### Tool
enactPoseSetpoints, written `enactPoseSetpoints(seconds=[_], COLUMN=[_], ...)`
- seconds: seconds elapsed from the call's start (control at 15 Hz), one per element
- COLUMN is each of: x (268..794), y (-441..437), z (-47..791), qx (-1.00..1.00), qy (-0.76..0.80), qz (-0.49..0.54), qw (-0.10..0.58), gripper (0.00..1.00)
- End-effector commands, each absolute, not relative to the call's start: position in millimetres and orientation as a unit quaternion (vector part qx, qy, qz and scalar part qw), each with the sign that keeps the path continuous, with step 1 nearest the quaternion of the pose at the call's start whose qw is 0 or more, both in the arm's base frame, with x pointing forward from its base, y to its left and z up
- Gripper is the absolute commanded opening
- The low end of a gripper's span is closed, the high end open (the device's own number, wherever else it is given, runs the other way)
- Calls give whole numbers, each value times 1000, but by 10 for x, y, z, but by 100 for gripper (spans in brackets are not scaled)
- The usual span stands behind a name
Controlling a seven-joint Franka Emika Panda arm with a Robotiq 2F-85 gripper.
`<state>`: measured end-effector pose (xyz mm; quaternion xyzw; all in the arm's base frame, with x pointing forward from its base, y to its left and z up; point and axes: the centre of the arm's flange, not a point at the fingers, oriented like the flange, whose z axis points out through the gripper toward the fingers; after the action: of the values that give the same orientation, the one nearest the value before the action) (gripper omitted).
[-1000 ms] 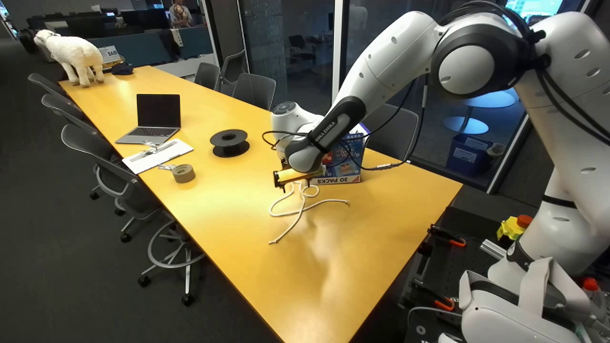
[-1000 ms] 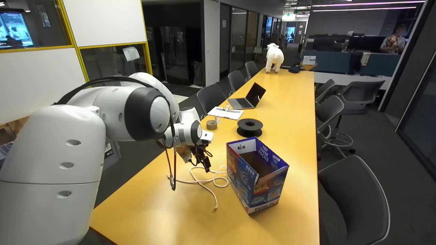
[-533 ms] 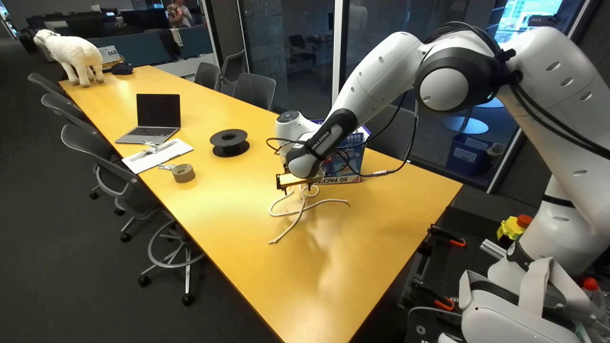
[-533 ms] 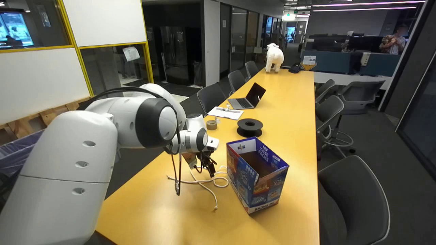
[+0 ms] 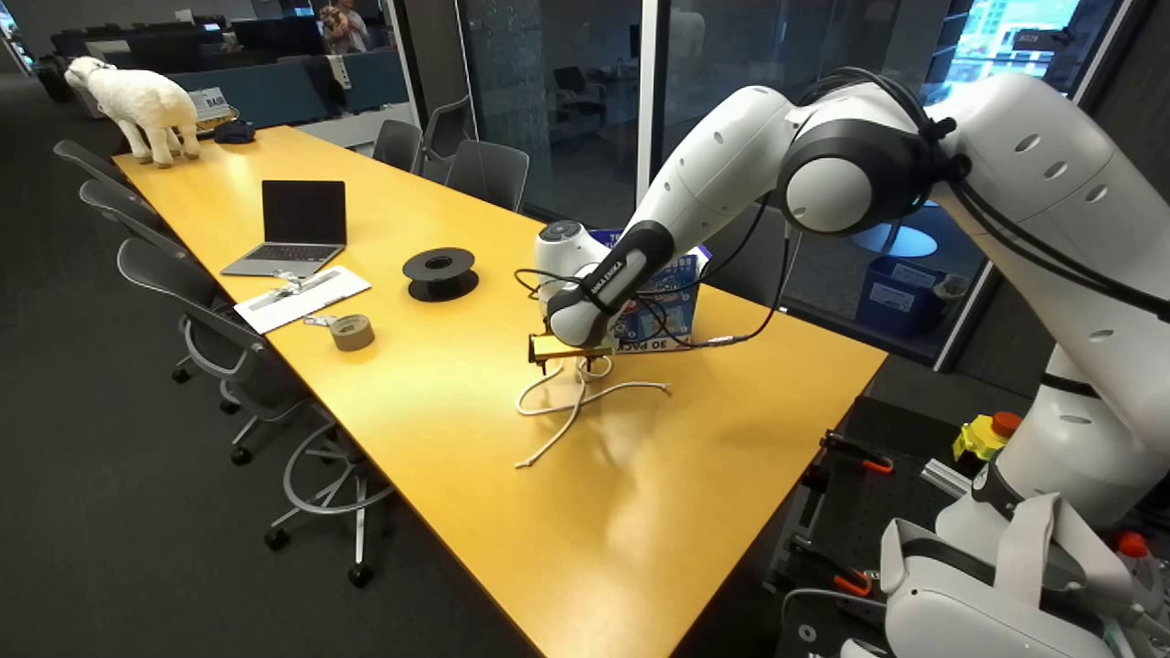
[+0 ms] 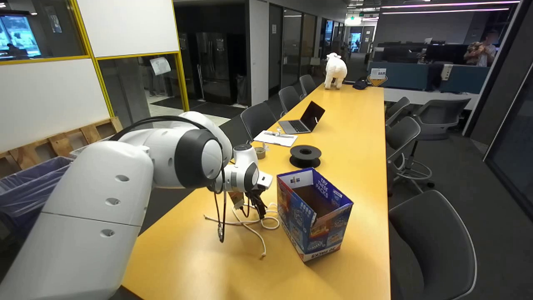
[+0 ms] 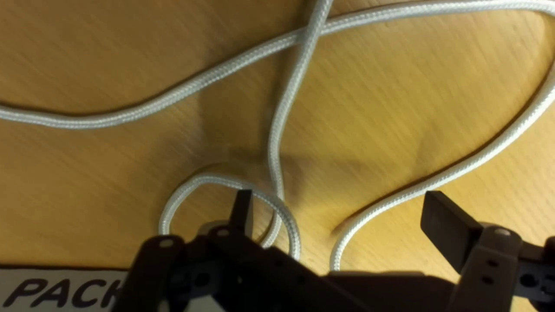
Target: Pick up the ropes from the table and put them in the box
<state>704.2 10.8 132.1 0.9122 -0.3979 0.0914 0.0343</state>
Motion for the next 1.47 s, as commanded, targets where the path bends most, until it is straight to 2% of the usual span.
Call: enactPoseSetpoints(seconds=[0.0, 1.4], x=[7222, 7293], y=[80, -149], z=[1336, 1189], qx=[909, 901], qy=[-400, -422], qz=[116, 100], qw=[31, 17], gripper=[100, 100])
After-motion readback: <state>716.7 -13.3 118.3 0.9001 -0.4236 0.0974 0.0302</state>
